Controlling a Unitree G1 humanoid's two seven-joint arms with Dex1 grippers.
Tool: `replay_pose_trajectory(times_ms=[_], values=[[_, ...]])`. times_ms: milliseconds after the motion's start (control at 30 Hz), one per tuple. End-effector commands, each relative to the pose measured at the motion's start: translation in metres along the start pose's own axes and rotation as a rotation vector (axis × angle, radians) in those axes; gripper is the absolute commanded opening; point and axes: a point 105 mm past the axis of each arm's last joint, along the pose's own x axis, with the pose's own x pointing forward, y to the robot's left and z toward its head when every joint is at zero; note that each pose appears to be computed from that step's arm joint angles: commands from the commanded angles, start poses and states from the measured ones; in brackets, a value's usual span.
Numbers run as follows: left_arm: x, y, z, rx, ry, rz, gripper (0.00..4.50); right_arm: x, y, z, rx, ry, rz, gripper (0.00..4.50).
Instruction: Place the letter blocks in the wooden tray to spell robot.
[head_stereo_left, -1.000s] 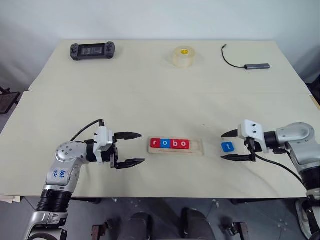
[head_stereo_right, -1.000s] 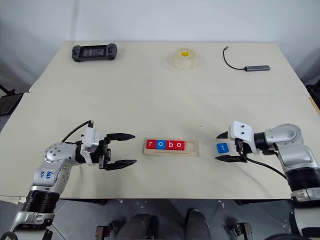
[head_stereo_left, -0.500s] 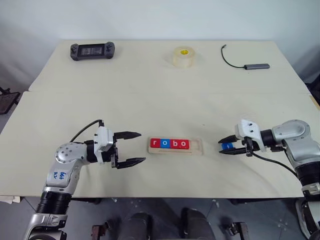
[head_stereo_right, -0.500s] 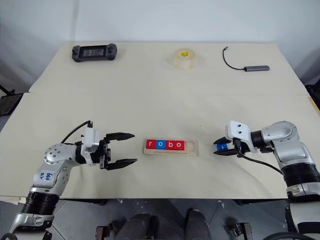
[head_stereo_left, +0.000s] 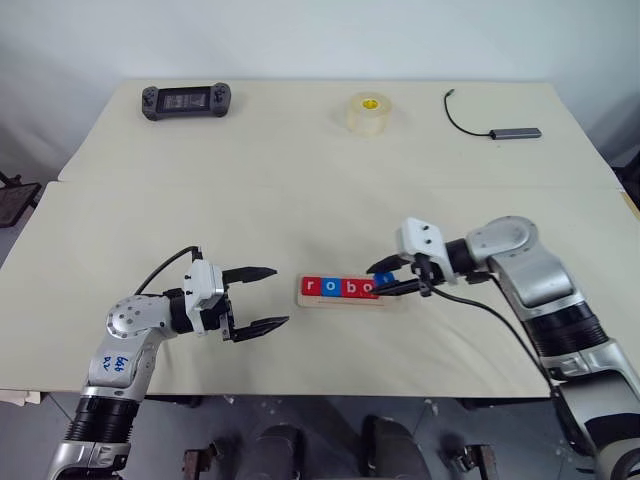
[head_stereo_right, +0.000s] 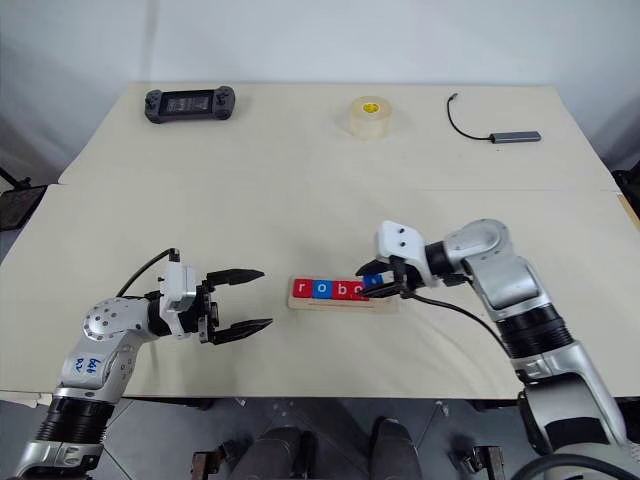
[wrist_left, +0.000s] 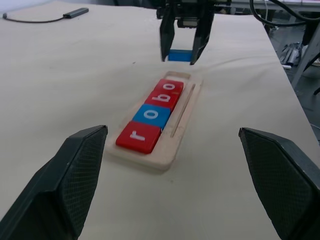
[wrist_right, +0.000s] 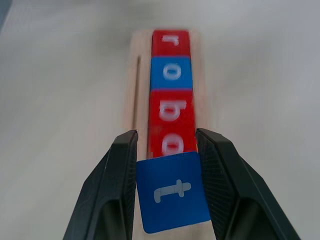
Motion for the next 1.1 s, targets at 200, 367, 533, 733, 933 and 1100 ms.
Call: replay_pose_trajectory(times_ms=[200, 367, 533, 733, 933, 1100], values=[[0.001, -0.001, 0.013, 0.052, -0.021, 0.016, 4.5, 0.0, -0.007, -0.002, -0.034, 0.064, -0.047, 1.41], [0.001, -0.001, 0.013, 0.051, -0.024, 0.021, 4.5, -0.011, -0.008, -0.009, -0.009, 0.09, -0.063, 1.41], [0.003, 0.0, 0.012, 0.052, -0.029, 0.022, 4.5, -0.008, -0.003, -0.01, 0.01, 0.089, -0.051, 1.41], [0.004, 0.0, 0.013, 0.051, -0.031, 0.021, 4.5, -0.005, 0.001, -0.01, 0.046, 0.085, -0.058, 1.41], [0.005, 0.0, 0.013, 0.049, -0.032, 0.016, 4.5, -0.005, 0.001, -0.013, 0.085, 0.077, -0.071, 2.12], [0.006, 0.001, 0.013, 0.052, -0.033, 0.013, 4.5, -0.007, 0.0, -0.008, 0.081, 0.04, -0.098, 3.69]])
